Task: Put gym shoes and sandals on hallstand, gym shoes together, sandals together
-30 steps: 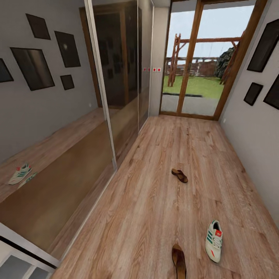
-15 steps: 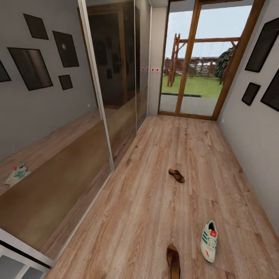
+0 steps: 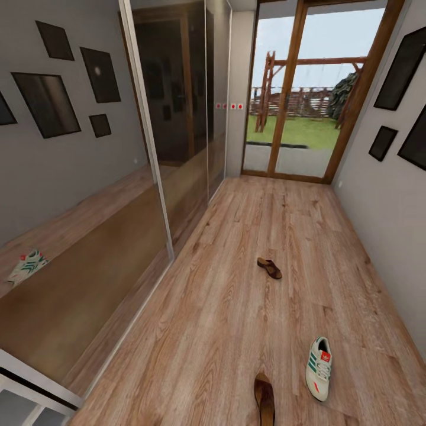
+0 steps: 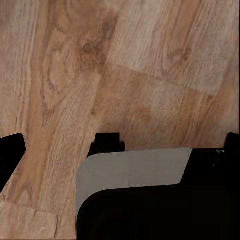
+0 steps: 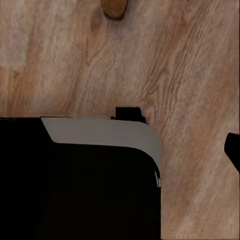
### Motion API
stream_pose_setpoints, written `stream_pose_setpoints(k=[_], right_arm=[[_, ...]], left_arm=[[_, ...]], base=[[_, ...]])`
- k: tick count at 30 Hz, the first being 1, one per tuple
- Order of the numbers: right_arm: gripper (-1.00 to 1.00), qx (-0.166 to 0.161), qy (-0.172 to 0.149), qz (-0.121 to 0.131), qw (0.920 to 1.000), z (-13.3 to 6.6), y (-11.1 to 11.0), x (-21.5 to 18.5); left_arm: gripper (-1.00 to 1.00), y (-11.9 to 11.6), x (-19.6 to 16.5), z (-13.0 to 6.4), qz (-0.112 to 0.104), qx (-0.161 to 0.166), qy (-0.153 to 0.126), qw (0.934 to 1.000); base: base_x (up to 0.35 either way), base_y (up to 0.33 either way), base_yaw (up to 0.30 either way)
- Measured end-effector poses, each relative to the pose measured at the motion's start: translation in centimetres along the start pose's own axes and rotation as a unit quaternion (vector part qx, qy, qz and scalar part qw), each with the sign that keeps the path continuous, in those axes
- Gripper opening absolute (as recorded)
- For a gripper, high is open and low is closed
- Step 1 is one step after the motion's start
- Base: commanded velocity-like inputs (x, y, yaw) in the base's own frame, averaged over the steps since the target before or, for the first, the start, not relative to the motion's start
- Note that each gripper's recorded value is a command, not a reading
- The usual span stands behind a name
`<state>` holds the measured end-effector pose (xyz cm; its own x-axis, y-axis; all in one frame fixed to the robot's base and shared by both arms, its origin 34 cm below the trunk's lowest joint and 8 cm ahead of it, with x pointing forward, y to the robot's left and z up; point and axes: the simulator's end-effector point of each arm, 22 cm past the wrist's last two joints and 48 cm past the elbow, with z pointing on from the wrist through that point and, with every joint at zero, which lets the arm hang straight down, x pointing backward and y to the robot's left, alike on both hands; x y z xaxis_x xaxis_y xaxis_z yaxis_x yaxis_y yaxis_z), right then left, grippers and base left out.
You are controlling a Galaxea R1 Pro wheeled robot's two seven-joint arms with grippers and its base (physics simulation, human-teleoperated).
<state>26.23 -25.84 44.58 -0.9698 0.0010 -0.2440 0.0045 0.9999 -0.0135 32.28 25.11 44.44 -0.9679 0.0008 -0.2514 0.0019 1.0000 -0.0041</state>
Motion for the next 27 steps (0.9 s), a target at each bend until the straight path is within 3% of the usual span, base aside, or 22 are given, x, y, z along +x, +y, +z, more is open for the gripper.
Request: stream_pose_setpoints(k=[1, 2, 5, 11, 15, 20, 27], right_arm=[[1.0, 0.0, -0.012, 0.0, 0.9999, 0.0, 0.0, -1.1], [1.0, 0.001, -0.048, -0.001, 0.9989, -0.1, 0.0, -4.8], [1.0, 0.001, -0.069, 0.0, 0.9976, -0.3, 0.0, -7.7], [1.0, 0.001, -0.069, -0.001, 0.9976, -0.8, 0.0, -10.5], [1.0, 0.001, -0.073, -0.001, 0.9973, -1.7, 0.1, -13.5], [1.0, 0.001, -0.074, -0.001, 0.9973, -3.4, 0.1, -17.3], [1.0, 0.001, -0.052, -0.001, 0.9987, -5.4, 0.0, -19.7]], left_arm=[[1.0, 0.0, -1.3, 0.0, 0.0, 0.0, -0.013, 0.9999], [1.0, 0.0, -5.7, -0.4, 0.0, 0.0, -0.057, 0.9984], [1.0, 0.0, -9.3, -1.0, 0.0, 0.0, -0.089, 0.996], [1.0, 0.0, -12.0, -1.8, 0.001, 0.0, -0.09, 0.9959], [1.0, 0.0, -16.0, -3.3, 0.001, 0.0, -0.108, 0.9941], [1.0, -0.1, -22.0, -6.8, 0.001, 0.001, -0.133, 0.9911], [1.0, -0.2, -26.1, -10.7, 0.001, 0.001, -0.142, 0.9898]], base=[[0.0, 0.0, 0.0], [0.0, 0.0, 0.0], [0.0, 0.0, 0.0], [0.0, 0.0, 0.0], [0.0, 0.0, 0.0], [0.0, 0.0, 0.0], [0.0, 0.0, 0.0]])
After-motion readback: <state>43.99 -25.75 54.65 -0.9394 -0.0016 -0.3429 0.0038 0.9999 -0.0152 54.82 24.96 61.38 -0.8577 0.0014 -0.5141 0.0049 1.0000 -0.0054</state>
